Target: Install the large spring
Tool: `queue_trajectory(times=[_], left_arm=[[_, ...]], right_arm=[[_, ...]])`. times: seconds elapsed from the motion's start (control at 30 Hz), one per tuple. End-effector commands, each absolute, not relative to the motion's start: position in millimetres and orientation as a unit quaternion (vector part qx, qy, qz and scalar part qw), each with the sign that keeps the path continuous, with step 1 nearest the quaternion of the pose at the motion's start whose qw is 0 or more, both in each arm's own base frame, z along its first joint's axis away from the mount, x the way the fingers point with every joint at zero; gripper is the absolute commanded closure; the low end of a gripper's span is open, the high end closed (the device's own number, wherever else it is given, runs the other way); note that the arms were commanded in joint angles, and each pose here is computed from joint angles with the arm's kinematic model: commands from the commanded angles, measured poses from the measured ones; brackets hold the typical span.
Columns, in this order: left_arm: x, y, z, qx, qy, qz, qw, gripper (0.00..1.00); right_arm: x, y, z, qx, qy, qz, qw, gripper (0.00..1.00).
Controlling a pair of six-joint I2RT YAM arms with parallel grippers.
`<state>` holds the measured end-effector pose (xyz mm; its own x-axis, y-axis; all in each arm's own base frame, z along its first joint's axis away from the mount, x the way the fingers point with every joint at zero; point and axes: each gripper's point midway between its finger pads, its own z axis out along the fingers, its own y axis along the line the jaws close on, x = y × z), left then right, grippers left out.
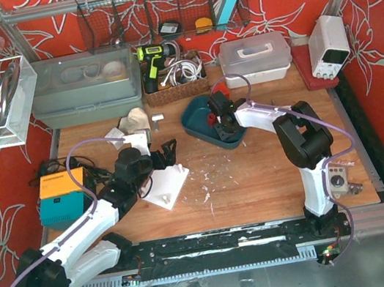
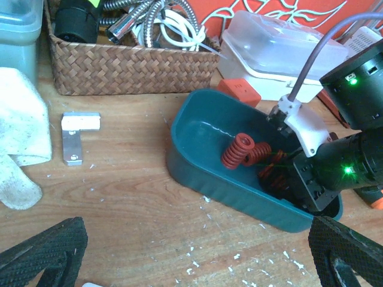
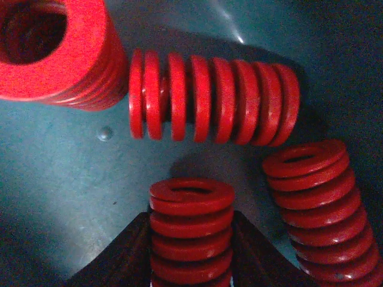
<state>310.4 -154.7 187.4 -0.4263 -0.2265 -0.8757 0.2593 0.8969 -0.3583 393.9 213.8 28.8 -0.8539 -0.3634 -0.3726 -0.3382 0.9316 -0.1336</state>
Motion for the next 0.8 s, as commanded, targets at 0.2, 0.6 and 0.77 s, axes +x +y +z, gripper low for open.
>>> queue_trajectory(times=[0.2, 0.6, 0.77], left_arm=[[310, -152, 187, 0.003, 0.81, -0.222, 0.543, 0.0], [306, -135, 186, -0.043, 0.798, -0.217, 0.561, 0.0], [300, -140, 199, -0.031, 0.781, -0.244, 0.574, 0.02]], right_arm=[[391, 213, 46, -0.22, 0.952, -0.025, 0.211, 0.92], [369, 225, 125, -0.24, 0.915, 0.041, 0.323, 1.0], [355, 236, 154, -0.263, 0.881, 0.071, 0.387, 1.0]])
